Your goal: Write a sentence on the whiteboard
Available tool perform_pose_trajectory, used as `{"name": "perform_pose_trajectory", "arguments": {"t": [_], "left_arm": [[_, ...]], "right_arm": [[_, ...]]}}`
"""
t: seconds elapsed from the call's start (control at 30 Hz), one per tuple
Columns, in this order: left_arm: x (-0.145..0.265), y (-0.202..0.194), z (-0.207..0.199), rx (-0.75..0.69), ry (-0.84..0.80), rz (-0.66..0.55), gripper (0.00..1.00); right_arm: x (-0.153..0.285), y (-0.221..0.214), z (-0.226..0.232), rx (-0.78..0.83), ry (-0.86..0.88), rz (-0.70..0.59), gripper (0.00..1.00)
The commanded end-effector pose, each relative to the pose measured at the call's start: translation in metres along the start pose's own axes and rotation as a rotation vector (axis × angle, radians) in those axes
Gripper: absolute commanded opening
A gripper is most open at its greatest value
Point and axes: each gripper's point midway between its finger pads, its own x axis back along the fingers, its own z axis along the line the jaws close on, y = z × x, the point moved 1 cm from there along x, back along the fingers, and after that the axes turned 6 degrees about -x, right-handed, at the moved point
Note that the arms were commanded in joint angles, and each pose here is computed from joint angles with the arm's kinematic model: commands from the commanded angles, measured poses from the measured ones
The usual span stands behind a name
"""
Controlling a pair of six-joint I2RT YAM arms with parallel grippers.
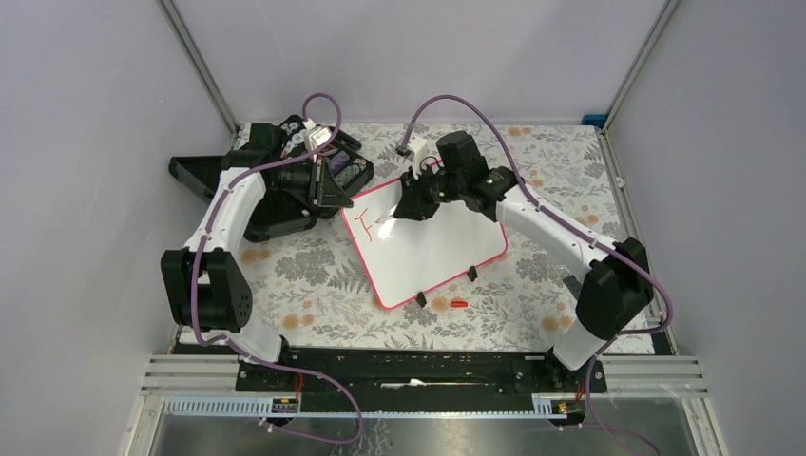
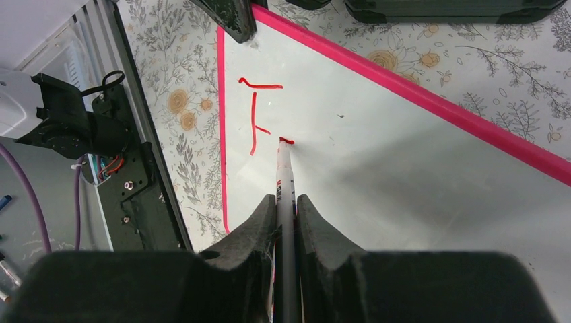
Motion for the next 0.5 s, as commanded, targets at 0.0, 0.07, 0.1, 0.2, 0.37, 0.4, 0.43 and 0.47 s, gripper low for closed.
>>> {"name": "perform_pose_trajectory", "arguments": {"t": [0.0,0.07,0.1,0.2,0.37,0.4,0.43,0.47], "left_arm": [[0.000,0.002,-0.001,-0.020,-0.013,-0.008,0.00],[0.000,0.001,-0.001,-0.020,-0.012,-0.008,0.00],[0.000,0.002,-0.001,-0.020,-0.011,-0.007,0.00],[0.000,0.002,-0.002,-0.022,-0.010,-0.008,0.00],[0.000,0.002,-0.001,-0.022,-0.010,-0.008,0.00],[0.000,0.003,-0.001,-0.022,-0.010,-0.008,0.00],[0.000,0.002,-0.001,-0.021,-0.010,-0.008,0.00],[0.000,0.002,-0.001,-0.022,-0.009,-0.008,0.00]], "right_arm": [[-0.008,0.015,0.002,0.048,-0.013,-0.031,0.00],[-0.009,0.015,0.004,0.051,-0.009,-0.030,0.00],[-0.010,0.015,0.004,0.052,-0.008,-0.027,0.00],[-0.013,0.012,0.006,0.058,-0.006,-0.020,0.00],[-0.014,0.003,0.005,0.060,-0.011,-0.001,0.00],[-0.014,0.001,0.004,0.061,-0.013,0.001,0.00],[-0.014,-0.001,0.004,0.061,-0.015,0.005,0.00],[-0.013,-0.003,0.003,0.061,-0.017,0.009,0.00]]}}
